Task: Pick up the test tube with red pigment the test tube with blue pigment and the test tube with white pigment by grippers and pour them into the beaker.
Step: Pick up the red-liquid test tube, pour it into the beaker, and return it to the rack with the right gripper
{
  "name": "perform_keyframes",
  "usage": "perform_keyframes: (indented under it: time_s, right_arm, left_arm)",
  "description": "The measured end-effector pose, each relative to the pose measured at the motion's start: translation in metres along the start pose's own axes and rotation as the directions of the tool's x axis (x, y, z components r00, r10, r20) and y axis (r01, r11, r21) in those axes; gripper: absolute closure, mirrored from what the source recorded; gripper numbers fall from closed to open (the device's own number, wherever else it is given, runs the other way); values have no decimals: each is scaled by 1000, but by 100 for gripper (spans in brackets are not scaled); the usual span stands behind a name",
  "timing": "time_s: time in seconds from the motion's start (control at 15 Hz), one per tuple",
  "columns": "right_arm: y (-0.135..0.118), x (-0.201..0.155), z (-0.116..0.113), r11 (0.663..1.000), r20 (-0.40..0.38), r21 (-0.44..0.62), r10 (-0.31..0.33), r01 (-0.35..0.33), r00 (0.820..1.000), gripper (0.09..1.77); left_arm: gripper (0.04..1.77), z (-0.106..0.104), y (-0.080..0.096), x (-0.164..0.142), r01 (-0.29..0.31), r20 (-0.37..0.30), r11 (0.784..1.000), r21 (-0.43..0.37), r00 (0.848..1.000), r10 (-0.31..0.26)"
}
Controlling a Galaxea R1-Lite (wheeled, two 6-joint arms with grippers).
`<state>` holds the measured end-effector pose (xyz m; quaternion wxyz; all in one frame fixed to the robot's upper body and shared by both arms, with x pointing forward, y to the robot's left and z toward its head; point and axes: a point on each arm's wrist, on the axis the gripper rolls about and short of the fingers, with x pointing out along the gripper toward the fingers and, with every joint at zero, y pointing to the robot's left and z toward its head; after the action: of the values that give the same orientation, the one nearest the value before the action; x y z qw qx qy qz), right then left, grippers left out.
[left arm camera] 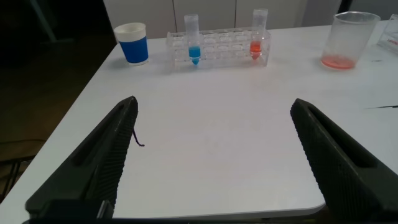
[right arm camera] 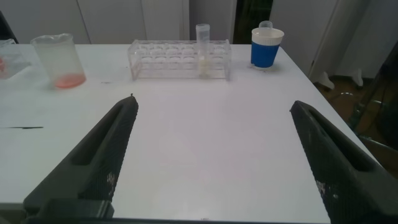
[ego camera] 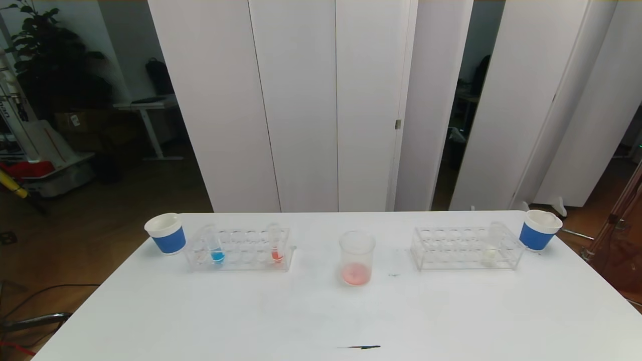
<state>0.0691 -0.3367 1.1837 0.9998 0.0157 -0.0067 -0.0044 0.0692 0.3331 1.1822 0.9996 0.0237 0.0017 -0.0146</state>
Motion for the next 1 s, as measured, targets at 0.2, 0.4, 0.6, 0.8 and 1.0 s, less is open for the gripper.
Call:
perform_keyframes:
  time_s: [0.2, 0.4, 0.6, 0.8, 1.0]
  right_arm:
    - [0, 0, 0, 1000, 0, 0, 0, 0, 1000, 11]
    - [0, 0, 0, 1000, 0, 0, -1, 1, 1000, 11]
    - [0, 0, 0, 1000, 0, 1, 0, 0, 1000, 11]
    - [0, 0, 0, 1000, 0, 0, -1, 1, 1000, 11]
    - [0, 0, 0, 1000, 0, 0, 0, 0, 1000, 11]
  left_arm:
    - [6, 0, 0, 0, 0, 0, 1000, 0, 1000, 0]
    - [6, 0, 0, 0, 0, 0, 1000, 0, 1000, 0]
    - [6, 0, 0, 0, 0, 0, 1000, 0, 1000, 0]
    - [6, 0, 0, 0, 0, 0, 1000, 1, 1000, 0]
    - [6, 0, 0, 0, 0, 0, 1000, 0, 1000, 0]
